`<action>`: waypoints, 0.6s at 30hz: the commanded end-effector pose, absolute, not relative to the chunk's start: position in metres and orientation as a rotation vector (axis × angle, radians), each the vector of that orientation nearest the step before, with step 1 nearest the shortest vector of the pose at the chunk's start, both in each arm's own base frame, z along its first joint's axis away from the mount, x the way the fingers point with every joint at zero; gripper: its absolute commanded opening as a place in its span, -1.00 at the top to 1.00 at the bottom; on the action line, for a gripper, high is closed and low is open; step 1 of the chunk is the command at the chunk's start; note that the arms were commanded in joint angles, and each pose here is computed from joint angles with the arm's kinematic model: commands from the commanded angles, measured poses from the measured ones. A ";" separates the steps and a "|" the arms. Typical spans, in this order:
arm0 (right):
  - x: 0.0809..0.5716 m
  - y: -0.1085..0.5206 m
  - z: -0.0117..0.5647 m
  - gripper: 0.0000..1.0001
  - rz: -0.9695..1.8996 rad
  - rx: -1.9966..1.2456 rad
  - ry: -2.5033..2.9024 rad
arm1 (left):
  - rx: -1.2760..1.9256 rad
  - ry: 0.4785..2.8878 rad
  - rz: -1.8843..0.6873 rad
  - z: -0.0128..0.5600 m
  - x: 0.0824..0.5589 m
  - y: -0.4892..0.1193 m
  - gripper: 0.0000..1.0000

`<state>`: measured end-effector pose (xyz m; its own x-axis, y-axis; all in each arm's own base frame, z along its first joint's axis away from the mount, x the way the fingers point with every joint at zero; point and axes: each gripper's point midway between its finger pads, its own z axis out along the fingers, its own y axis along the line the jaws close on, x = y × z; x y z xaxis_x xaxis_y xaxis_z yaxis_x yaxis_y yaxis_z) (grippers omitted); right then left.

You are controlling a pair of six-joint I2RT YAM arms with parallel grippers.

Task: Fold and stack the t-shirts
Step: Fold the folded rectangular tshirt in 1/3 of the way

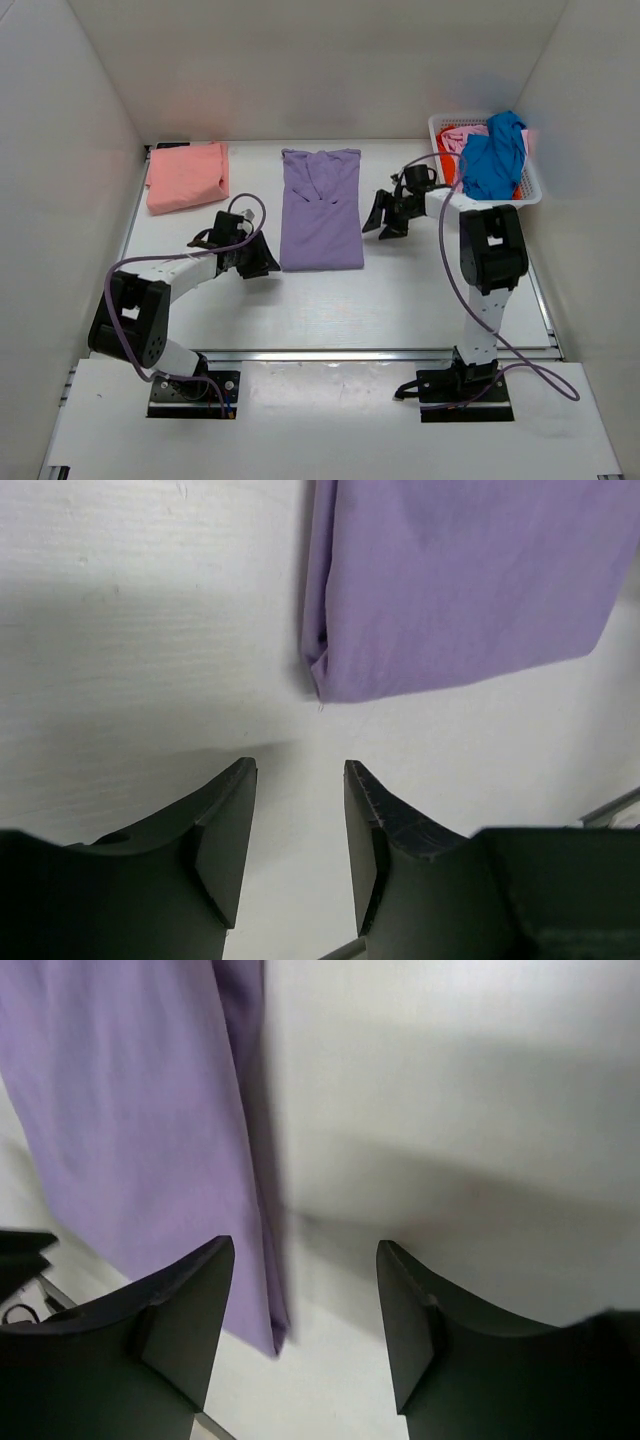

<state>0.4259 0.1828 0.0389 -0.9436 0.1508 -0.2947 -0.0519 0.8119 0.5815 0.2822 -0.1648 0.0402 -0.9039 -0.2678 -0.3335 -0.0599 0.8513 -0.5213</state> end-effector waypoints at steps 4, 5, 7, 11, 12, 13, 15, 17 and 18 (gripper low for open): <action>0.367 0.192 0.044 -0.16 0.890 0.142 2.615 | -0.347 2.507 -0.722 0.053 0.306 -0.173 -0.07; 0.353 0.194 0.042 -0.16 0.904 0.137 2.622 | -0.360 2.527 -0.728 0.047 0.303 -0.176 -0.08; 0.342 0.199 0.043 -0.18 0.956 0.167 2.597 | -0.378 2.534 -0.742 0.041 0.304 -0.179 -0.08; 0.323 0.207 0.043 -0.19 1.043 0.213 2.579 | -0.437 2.530 -0.777 0.031 0.303 -0.189 -0.10; 0.315 0.210 0.038 -0.19 1.046 0.207 2.598 | -0.455 2.523 -0.779 0.028 0.304 -0.190 -0.09; 0.314 0.213 0.038 -0.19 1.055 0.209 2.596 | -0.470 2.528 -0.780 0.026 0.302 -0.191 -0.09; 0.315 0.218 0.036 -0.20 1.070 0.211 2.580 | -0.503 2.498 -0.793 0.025 0.308 -0.194 -0.08; 0.316 0.222 0.033 -0.19 1.082 0.224 2.585 | -0.522 2.486 -0.784 0.025 0.311 -0.196 -0.07; 0.316 0.223 0.029 -0.19 1.086 0.220 2.592 | -0.530 2.478 -0.784 0.024 0.313 -0.196 -0.06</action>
<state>0.3136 0.2176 0.0392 -0.9397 0.2499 -0.2337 0.0090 0.7009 0.7132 0.3034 -0.1950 0.0247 -0.8442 -0.4384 -0.3085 -0.1834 0.7770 -0.6022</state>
